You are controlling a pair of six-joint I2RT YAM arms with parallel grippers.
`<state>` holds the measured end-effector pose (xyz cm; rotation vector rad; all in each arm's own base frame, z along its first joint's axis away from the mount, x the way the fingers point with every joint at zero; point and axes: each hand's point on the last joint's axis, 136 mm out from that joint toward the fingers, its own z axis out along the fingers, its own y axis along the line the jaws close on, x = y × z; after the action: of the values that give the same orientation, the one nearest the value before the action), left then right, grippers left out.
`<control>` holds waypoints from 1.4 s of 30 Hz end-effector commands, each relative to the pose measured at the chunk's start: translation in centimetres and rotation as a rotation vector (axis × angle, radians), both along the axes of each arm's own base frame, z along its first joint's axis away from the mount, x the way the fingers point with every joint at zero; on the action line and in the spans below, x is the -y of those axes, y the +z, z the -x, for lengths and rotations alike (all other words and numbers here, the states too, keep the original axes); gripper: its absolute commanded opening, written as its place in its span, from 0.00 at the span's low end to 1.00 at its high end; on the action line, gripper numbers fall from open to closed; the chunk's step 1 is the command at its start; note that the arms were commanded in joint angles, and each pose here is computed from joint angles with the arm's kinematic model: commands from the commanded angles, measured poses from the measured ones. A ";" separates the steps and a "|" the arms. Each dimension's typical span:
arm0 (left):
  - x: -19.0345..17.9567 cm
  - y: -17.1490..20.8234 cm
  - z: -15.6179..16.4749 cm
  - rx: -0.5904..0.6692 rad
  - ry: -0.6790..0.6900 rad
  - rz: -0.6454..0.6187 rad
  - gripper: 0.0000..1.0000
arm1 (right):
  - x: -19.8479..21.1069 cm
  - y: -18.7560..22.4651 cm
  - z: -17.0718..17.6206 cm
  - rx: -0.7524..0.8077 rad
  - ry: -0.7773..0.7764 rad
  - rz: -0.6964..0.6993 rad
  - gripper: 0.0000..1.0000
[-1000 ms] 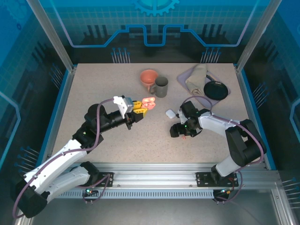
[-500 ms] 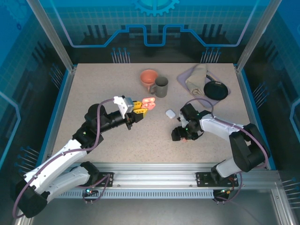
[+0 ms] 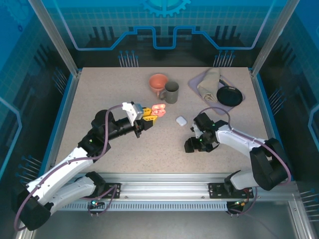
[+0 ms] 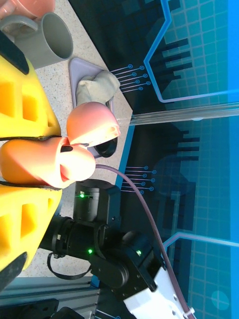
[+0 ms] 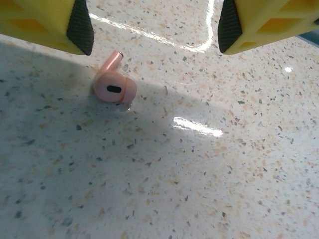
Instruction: Insert the wireless bluetooth earbuds into the charging case
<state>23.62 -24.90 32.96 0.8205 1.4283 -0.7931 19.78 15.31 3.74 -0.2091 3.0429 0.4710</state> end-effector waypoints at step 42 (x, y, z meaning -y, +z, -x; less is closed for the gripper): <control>-0.7 1.6 0.6 0.041 0.021 0.014 0.00 | 1.1 -2.5 -1.7 -0.119 0.153 0.327 0.44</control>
<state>23.30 -24.40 33.18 0.8091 1.4333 -0.7813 21.88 14.35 1.24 -0.4129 3.1952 0.0366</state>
